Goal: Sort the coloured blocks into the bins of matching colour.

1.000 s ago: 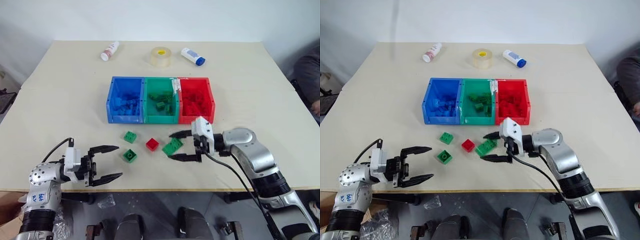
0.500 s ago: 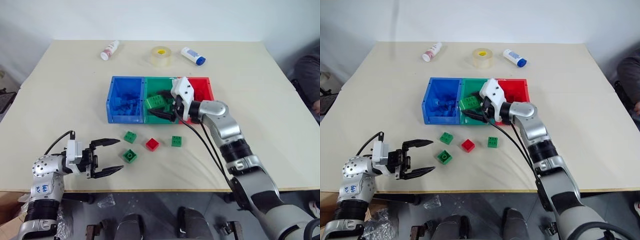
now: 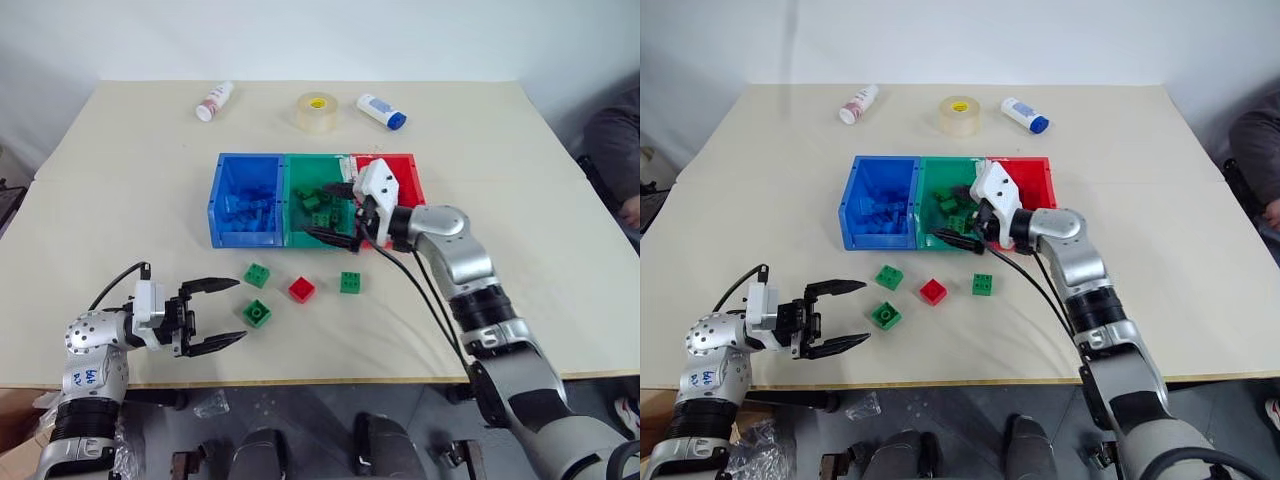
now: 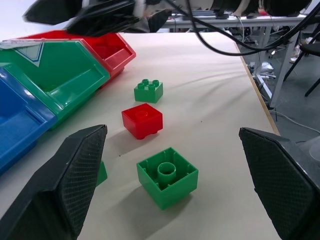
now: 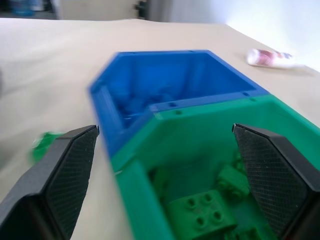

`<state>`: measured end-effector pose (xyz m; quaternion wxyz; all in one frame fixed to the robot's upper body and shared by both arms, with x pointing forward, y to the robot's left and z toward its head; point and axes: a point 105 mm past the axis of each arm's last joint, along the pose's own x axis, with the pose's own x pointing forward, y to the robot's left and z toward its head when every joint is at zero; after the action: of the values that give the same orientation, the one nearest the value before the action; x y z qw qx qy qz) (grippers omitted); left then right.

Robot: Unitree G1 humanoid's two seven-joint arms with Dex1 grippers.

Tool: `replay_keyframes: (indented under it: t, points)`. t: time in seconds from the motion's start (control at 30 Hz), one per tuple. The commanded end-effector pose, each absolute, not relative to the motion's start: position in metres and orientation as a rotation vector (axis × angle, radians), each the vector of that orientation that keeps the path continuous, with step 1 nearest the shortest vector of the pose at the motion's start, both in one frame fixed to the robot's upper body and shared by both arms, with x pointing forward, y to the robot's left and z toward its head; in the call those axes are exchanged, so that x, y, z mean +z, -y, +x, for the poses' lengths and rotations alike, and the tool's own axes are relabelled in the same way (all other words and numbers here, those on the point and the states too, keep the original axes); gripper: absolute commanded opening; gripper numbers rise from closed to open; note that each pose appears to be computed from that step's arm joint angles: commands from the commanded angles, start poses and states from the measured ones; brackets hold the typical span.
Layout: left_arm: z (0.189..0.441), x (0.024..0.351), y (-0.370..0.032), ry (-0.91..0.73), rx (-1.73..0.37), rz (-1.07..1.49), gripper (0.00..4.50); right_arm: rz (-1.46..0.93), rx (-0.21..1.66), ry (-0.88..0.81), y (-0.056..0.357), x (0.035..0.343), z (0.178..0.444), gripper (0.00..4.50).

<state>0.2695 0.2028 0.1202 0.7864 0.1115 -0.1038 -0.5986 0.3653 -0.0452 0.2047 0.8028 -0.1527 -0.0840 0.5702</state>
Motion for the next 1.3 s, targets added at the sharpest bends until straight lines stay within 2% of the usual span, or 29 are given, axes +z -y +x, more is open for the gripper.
replay_keyframes:
  t: [0.03, 0.13, 0.27, 0.4, 0.63, 0.73, 0.93, 1.3]
  points:
    - [0.271, 0.124, -0.203, 0.247, -1.296, 0.257, 4.50, -0.314, 1.343, 0.172, 0.061, 0.207, 0.332, 4.47]
    - [0.272, 0.123, -0.202, 0.246, -1.302, 0.254, 4.50, -0.304, 1.380, 0.083, 0.084, 0.192, 0.309, 4.47]
    - [0.273, 0.122, -0.201, 0.245, -1.305, 0.252, 4.50, -0.314, 1.339, -0.031, 0.112, 0.172, 0.295, 4.47]
    - [0.272, 0.121, -0.202, 0.235, -1.314, 0.246, 4.50, -0.317, 1.180, -0.240, 0.172, 0.133, 0.274, 4.47]
    - [0.271, 0.120, -0.205, 0.227, -1.321, 0.246, 4.50, -0.306, 1.065, -0.280, 0.200, 0.129, 0.261, 4.47]
    - [0.271, 0.120, -0.204, 0.226, -1.327, 0.246, 4.50, -0.301, 1.059, -0.265, 0.197, 0.129, 0.262, 4.47]
    - [0.273, 0.122, -0.200, 0.236, -1.334, 0.245, 4.50, -0.268, 1.113, -0.212, 0.166, 0.123, 0.274, 4.47]
    - [0.269, 0.122, -0.199, 0.246, -1.320, 0.245, 4.50, -0.325, 1.150, -0.184, 0.108, 0.103, 0.320, 4.47]
